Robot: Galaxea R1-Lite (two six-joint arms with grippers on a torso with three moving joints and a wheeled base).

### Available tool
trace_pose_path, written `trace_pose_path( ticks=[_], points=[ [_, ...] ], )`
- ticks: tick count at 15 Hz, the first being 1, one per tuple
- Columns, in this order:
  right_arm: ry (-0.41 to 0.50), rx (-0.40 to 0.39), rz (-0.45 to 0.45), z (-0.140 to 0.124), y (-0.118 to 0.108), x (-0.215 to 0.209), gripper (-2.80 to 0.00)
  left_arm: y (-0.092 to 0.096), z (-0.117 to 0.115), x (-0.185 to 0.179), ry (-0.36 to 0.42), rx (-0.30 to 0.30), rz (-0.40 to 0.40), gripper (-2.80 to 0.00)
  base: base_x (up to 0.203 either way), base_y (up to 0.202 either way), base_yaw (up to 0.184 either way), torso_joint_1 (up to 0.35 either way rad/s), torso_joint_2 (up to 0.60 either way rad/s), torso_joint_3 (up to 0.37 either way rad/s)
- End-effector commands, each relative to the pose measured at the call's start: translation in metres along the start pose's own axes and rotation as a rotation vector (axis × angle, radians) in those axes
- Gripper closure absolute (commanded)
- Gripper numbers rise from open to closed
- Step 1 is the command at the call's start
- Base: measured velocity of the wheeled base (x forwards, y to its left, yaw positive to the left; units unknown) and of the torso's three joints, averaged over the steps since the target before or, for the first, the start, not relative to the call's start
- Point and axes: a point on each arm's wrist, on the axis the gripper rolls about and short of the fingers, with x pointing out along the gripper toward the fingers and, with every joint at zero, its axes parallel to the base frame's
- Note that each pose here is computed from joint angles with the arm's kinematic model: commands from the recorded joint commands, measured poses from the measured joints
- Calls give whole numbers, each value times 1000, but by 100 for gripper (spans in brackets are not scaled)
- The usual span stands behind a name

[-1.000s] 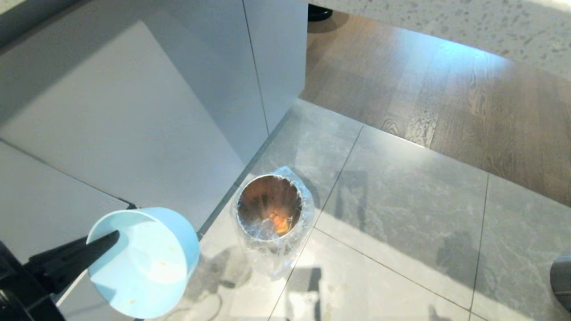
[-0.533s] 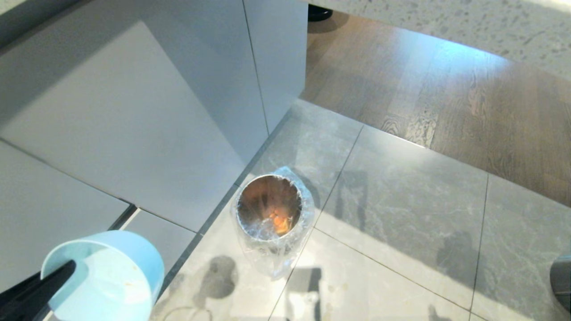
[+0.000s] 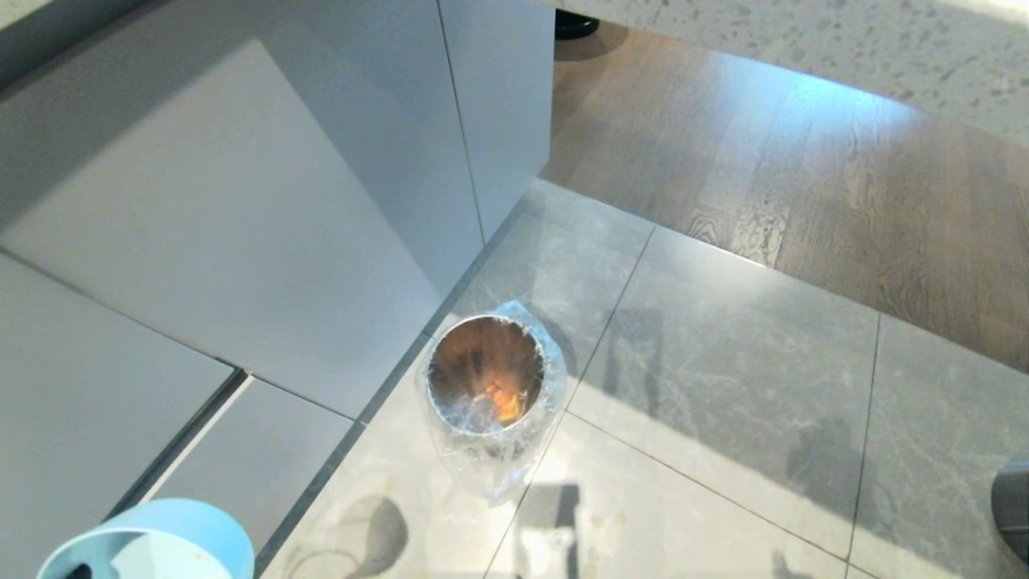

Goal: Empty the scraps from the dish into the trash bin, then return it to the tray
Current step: Put the bowl back to the table

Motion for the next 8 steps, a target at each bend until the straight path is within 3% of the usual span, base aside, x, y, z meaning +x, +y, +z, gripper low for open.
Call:
trace_pose_path(
  ticks=[1,5,8],
  points=[
    [-1,1,0,0,0,0,0,-1,-5,-6,-19,3,5,0,0,0,0,0,0,0],
    [-1,1,1,0,0,0,0,0,-24,-18,4,25,56,0,0,0,0,0,0,0],
    [-1,1,0,0,0,0,0,0,-27,-24,-66,13,67,0,0,0,0,0,0,0]
  ],
)
